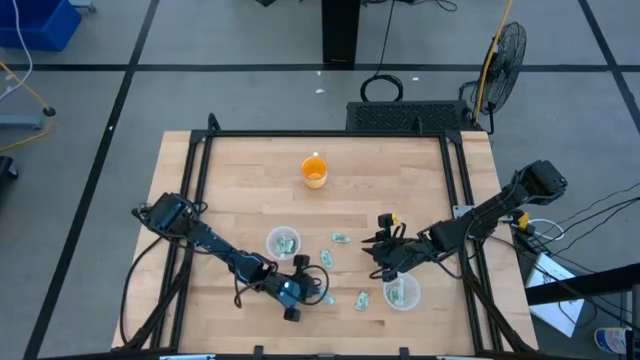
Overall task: Pick and place Stevia / Truvia into bins
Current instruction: Put the white stevia packet into the top transparent container
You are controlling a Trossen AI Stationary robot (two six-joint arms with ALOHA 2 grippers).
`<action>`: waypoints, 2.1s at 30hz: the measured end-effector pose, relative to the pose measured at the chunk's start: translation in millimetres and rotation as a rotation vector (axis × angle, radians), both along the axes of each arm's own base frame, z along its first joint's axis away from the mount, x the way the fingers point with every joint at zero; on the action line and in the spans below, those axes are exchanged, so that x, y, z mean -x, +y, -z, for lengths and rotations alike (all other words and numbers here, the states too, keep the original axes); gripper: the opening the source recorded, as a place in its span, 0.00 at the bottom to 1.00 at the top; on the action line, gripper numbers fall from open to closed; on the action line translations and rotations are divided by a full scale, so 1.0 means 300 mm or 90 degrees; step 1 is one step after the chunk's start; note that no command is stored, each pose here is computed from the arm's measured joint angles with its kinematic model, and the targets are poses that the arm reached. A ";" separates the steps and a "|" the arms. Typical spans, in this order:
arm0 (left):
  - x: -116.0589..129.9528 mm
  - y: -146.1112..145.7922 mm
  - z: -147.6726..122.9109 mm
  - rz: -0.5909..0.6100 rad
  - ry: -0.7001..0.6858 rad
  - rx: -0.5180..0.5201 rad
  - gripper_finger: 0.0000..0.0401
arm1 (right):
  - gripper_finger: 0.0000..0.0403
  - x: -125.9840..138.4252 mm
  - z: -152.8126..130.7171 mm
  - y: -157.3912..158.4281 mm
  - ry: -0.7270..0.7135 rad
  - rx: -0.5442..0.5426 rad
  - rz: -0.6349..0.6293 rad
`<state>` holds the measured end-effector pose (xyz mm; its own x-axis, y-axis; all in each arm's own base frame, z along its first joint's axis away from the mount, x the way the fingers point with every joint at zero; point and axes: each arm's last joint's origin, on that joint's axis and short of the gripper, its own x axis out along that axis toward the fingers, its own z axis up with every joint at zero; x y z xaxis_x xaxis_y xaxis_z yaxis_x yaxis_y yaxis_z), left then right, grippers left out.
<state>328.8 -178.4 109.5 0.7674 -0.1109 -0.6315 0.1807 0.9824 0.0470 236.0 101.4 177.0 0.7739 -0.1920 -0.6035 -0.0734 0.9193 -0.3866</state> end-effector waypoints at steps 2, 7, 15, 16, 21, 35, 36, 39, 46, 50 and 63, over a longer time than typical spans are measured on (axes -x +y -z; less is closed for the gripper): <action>-0.001 -0.003 -0.003 0.000 -0.009 -0.003 0.12 | 0.21 0.000 0.000 0.000 0.000 0.000 0.000; -0.002 -0.012 -0.009 0.006 -0.023 0.002 0.25 | 0.21 0.000 0.000 0.000 0.000 0.000 0.000; -0.012 -0.001 -0.012 0.028 -0.028 -0.004 0.42 | 0.21 0.000 0.000 0.000 0.000 0.000 0.000; -0.015 0.006 -0.012 0.023 -0.028 -0.001 0.43 | 0.21 0.000 0.000 0.000 0.000 0.000 0.000; -0.038 0.019 0.037 0.023 -0.020 0.038 0.39 | 0.21 0.000 0.000 0.000 0.000 0.000 0.000; -0.033 0.019 0.026 0.011 -0.032 -0.003 0.04 | 0.21 0.000 0.001 0.000 0.001 0.000 -0.001; -0.033 0.020 0.011 0.006 -0.040 -0.004 0.05 | 0.21 0.001 0.000 0.000 0.001 0.000 0.000; -0.013 0.025 -0.054 0.000 -0.043 -0.035 0.07 | 0.21 0.001 0.001 0.000 0.001 0.000 0.000; 0.127 0.118 -0.237 -0.167 0.069 -0.068 0.03 | 0.21 0.001 0.001 0.000 0.000 -0.007 0.005; 0.208 0.169 -0.261 -0.267 0.155 -0.091 0.06 | 0.21 0.001 0.001 0.000 -0.001 -0.007 0.005; 0.229 0.224 -0.189 -0.346 0.231 -0.105 0.12 | 0.21 0.000 0.000 0.000 -0.002 -0.008 0.006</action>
<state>260.1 -111.3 166.0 0.4235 0.3503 -0.8354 -0.3044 0.9236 0.2330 235.9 101.4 176.9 0.7737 -0.1914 -0.6039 -0.0638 0.9249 -0.3749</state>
